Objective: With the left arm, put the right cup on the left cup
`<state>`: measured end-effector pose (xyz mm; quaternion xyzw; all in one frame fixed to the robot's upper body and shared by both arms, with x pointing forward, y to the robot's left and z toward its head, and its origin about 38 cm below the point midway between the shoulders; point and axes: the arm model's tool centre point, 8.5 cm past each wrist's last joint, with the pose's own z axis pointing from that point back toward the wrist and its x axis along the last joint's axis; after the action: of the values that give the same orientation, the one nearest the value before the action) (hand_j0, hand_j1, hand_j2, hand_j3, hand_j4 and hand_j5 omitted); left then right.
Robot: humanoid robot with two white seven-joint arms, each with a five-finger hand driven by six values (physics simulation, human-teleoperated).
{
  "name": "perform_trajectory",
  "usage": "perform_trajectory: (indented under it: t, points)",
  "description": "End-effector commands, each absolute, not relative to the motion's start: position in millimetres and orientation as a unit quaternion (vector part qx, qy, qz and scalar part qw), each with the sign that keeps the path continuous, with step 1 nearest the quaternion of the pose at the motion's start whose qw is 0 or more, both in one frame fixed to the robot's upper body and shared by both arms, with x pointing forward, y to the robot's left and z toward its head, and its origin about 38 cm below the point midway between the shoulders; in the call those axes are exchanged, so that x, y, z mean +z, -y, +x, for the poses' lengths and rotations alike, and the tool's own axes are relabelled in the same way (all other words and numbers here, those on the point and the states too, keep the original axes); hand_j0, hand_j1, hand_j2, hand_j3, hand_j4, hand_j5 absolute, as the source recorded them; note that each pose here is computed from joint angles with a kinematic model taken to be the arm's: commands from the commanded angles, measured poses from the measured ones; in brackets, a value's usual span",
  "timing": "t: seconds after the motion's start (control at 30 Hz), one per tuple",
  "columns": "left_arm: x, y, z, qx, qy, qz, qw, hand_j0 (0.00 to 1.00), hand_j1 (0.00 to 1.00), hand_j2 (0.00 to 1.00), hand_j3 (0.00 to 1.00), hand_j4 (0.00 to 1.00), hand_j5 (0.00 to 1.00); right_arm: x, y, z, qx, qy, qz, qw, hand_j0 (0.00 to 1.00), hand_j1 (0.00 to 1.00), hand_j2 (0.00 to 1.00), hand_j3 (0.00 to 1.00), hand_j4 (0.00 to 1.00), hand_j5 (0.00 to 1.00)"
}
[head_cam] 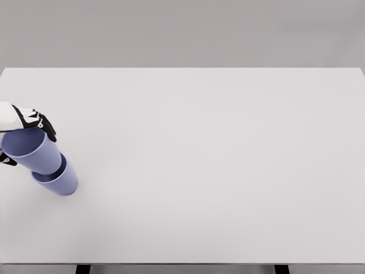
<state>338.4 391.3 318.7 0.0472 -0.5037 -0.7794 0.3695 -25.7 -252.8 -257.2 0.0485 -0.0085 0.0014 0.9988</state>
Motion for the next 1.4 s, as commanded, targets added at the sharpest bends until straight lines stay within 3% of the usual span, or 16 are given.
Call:
perform_trajectory:
  t: [0.0,0.63,0.7,0.73,0.77,0.8,1.1,1.23,1.37]
  points:
    - [318,-390,342,-0.776,0.508,0.046,0.371,0.47,0.47,0.47,0.47,0.47,0.47,-257,253,-26,0.002,0.009,0.048,0.999,1.0,1.0,1.0,1.0,1.0,1.0]
    - [304,-397,351,-0.778,0.497,0.052,0.381,0.5,0.5,0.5,0.5,0.5,0.5,-257,253,-26,0.002,0.009,0.048,0.999,1.0,1.0,1.0,1.0,1.0,1.0]
    - [304,-397,351,-0.778,0.497,0.051,0.381,0.61,0.61,0.61,0.61,0.61,0.61,-257,253,-26,0.002,0.009,0.048,0.999,1.0,1.0,1.0,1.0,1.0,1.0]
    - [304,-396,351,-0.778,0.497,0.051,0.381,0.72,0.72,0.72,0.72,0.72,0.72,-257,253,-26,0.002,0.009,0.048,0.999,1.0,1.0,1.0,1.0,1.0,1.0]
    - [304,-396,351,-0.778,0.498,0.051,0.38,0.91,0.91,0.91,0.91,0.91,0.91,-257,253,-26,0.002,0.009,0.049,0.999,1.0,1.0,1.0,1.0,1.0,1.0]
    - [305,-397,350,-0.778,0.498,0.052,0.381,1.0,1.0,1.0,1.0,1.0,1.0,-257,253,-26,0.002,0.009,0.049,0.999,1.0,1.0,1.0,1.0,1.0,1.0]
    - [312,-397,349,-0.777,0.501,0.057,0.377,1.0,1.0,1.0,1.0,1.0,1.0,-257,253,-26,0.002,0.009,0.048,0.999,1.0,1.0,1.0,1.0,1.0,1.0]
    - [335,-415,341,-0.774,0.496,0.091,0.382,1.0,1.0,1.0,1.0,1.0,1.0,-257,253,-26,0.002,0.009,0.048,0.999,1.0,1.0,1.0,1.0,1.0,1.0]
    - [364,-406,347,-0.745,0.549,0.089,0.368,1.0,1.0,1.0,1.0,1.0,1.0,-257,253,-26,0.002,0.009,0.048,0.999,1.0,1.0,1.0,1.0,1.0,1.0]
